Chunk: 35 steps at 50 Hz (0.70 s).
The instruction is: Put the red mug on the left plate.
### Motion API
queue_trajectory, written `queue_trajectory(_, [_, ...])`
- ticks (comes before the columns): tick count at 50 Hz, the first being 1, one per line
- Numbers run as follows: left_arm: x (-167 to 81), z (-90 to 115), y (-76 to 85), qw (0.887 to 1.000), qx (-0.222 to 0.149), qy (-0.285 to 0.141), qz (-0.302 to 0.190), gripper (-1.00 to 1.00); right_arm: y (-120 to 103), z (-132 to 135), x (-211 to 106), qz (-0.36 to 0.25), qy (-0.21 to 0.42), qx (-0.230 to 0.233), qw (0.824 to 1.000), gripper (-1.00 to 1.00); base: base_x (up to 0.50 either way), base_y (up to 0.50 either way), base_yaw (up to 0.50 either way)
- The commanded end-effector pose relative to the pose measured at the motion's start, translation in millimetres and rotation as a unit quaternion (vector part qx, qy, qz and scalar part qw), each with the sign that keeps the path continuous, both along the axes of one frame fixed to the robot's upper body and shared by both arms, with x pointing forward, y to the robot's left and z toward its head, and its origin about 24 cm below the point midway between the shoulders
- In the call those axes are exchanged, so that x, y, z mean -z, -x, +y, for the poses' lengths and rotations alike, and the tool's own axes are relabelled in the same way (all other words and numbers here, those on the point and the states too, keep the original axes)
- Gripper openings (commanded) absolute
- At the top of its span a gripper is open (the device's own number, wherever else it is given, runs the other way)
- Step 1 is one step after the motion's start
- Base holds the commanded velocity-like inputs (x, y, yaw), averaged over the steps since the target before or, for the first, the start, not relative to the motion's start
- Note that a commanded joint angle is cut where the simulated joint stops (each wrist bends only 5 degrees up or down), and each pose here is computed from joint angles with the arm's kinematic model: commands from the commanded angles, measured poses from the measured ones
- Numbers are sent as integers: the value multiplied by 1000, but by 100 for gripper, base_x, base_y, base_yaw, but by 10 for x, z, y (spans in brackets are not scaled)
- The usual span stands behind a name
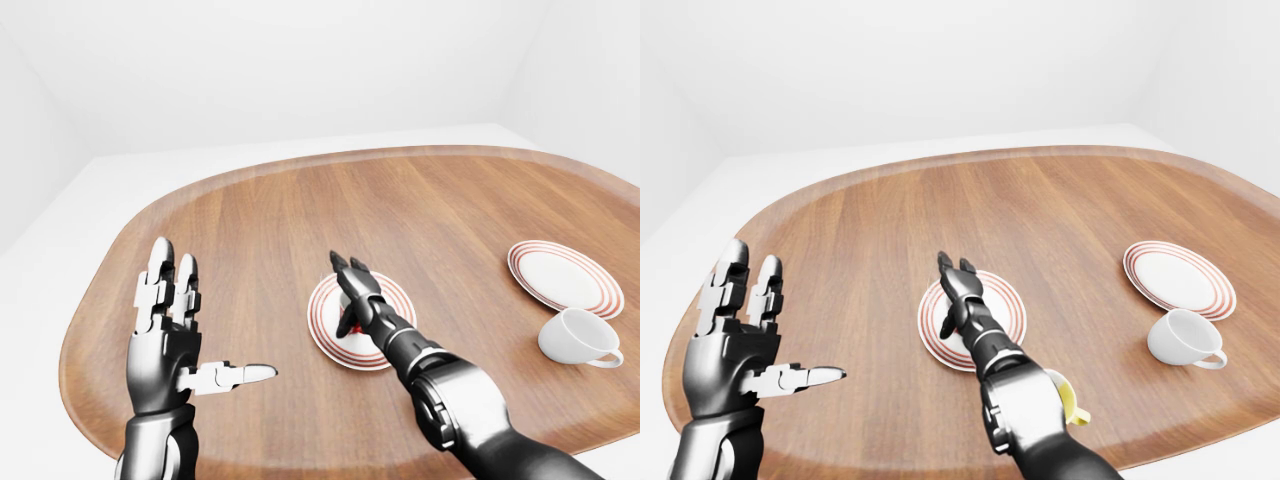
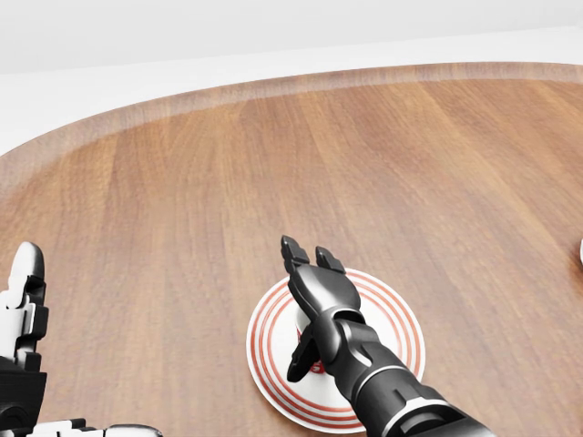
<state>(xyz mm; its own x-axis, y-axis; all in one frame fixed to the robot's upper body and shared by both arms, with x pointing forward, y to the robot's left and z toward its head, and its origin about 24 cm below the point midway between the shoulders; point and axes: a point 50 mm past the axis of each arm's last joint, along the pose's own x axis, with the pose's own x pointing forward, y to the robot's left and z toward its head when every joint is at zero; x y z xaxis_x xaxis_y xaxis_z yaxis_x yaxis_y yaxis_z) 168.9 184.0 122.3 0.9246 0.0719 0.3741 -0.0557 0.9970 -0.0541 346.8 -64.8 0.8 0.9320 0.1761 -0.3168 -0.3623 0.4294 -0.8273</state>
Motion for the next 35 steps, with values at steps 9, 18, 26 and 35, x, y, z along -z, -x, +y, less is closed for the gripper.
queue_trajectory(9, [-76, 10, 62, 1000, -5, -1, -15, 100, -561, 35, -1106, 68, -43, -117, 990, 100, 0, 0, 0])
queue_trajectory(18, [-112, 24, 99, 1000, -8, 1, -23, 100, -525, 111, -1993, 12, -64, -228, 971, 100, 0, 0, 0])
queue_trajectory(26, [-123, 21, 96, 1000, -8, 0, -25, 100, -497, 76, -2014, -2, -57, -226, 973, 100, 0, 0, 0])
queue_trajectory(35, [-105, 36, 92, 1000, -10, 2, -22, 100, -190, -265, -1952, -73, -69, -178, 979, 100, 0, 0, 0])
